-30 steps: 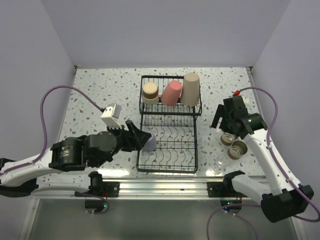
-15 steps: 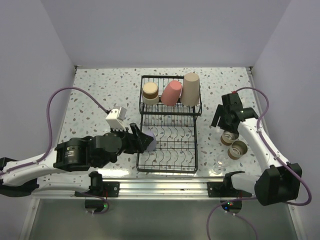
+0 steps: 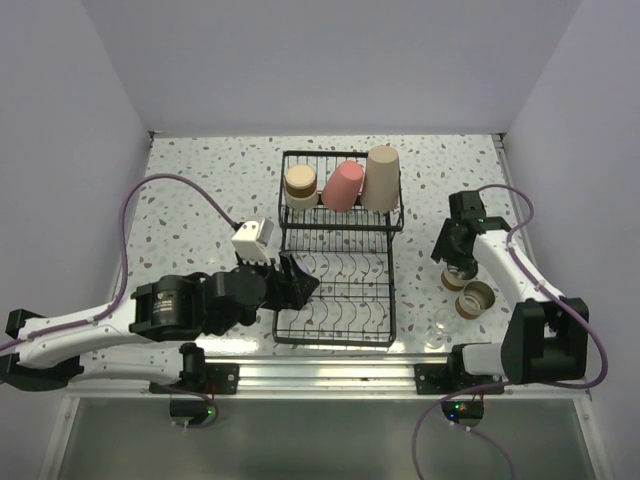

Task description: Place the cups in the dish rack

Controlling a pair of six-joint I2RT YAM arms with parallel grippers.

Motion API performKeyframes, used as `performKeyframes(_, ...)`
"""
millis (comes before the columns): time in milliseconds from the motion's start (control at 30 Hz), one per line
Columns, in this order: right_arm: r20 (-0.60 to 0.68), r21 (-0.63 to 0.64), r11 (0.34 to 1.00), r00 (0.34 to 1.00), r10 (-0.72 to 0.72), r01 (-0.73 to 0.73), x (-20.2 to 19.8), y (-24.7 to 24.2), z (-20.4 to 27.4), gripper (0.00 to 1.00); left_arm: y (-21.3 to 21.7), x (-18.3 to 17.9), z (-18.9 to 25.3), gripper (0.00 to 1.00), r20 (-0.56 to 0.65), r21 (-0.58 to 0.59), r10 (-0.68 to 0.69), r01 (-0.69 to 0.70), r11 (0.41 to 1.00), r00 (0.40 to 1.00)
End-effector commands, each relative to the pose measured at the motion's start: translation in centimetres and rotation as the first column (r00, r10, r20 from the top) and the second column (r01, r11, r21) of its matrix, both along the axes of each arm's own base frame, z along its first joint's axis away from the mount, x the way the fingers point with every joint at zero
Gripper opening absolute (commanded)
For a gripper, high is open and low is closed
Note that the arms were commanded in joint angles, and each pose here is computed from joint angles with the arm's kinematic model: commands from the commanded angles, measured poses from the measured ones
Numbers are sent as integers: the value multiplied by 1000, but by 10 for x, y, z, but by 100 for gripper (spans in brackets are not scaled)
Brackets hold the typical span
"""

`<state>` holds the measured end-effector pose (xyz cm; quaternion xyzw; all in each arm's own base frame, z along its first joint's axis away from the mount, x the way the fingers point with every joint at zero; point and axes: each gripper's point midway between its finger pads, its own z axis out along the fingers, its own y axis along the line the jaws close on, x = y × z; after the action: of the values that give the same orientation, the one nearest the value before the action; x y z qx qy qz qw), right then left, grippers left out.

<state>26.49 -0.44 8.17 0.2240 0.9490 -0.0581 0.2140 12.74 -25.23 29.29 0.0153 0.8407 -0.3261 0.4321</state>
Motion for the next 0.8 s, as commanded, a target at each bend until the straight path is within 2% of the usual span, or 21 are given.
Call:
performKeyframes(0,30,14,1000,999,14,-15,13,3,-1,55,-7,4,9,73,36,-17,-7,8,1000,999)
performKeyframes(167,11,3,1000,1000,18,-18,12,1,-6,37,-13,8,8,76,49,7,-2,2,1000,999)
performKeyframes(267,-2,0,1000,1000,19,-19,11,1,-10,30,-16,9,4,77,48,25,-2,1,1000,999)
performKeyframes(367,4,-1,1000,1000,16,-16,12,0,-8,12,-19,8,1,77,45,36,-9,8,999,999)
performKeyframes(400,5,-19,1000,1000,11,-11,12,-3,-7,0,-20,9,2,77,48,32,-9,7,999,999)
performKeyframes(633,39,-35,999,999,-7,8,12,-6,14,0,-25,13,6,77,65,45,-19,16,999,998)
performKeyframes(767,108,4,1000,994,-9,9,20,0,48,0,-30,16,8,78,68,55,-30,26,998,997)
